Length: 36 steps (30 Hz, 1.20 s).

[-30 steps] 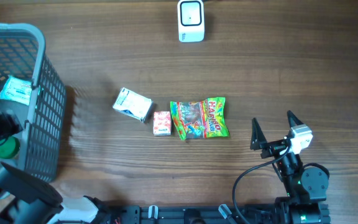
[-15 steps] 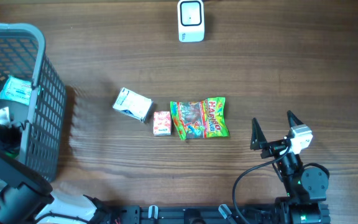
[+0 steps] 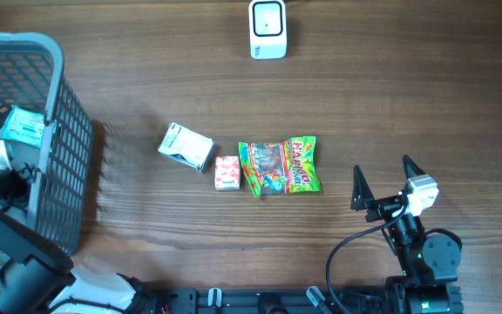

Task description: Scan the item barcode

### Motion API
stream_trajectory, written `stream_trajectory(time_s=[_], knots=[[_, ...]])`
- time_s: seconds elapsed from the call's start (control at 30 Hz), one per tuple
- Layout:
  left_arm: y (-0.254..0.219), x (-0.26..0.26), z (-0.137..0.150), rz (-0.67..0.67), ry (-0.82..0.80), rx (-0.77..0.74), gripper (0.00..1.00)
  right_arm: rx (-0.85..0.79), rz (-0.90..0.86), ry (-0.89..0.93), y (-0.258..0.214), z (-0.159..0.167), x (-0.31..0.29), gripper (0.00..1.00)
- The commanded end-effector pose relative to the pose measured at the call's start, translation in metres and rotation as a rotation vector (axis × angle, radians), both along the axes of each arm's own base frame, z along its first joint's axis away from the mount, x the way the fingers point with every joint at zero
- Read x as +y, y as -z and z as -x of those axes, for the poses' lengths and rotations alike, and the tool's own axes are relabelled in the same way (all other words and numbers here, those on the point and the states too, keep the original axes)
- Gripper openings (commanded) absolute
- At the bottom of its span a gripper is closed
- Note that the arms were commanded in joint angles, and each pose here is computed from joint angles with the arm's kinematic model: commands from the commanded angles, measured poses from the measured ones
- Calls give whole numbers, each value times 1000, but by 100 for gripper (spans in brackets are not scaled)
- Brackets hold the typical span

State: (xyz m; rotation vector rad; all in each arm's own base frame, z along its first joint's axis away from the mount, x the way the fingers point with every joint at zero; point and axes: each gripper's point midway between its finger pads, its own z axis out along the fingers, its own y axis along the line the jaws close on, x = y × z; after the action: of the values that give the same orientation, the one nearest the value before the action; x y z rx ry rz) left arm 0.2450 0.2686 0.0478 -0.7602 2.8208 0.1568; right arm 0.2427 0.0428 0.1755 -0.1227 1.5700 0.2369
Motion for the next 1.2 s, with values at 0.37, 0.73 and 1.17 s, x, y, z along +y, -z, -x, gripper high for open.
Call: stream_trajectory(time_s=[0.37, 0.73, 1.17], knots=[[-7, -5, -44, 86, -83, -238, 100, -15, 12, 0, -3, 0, 0, 100], [-8, 9, -42, 52, -224, -243, 57, -15, 12, 0, -3, 0, 0, 100], [-259, -26, -90, -23, -153, -781, 59, -15, 12, 0, -3, 0, 0, 100]])
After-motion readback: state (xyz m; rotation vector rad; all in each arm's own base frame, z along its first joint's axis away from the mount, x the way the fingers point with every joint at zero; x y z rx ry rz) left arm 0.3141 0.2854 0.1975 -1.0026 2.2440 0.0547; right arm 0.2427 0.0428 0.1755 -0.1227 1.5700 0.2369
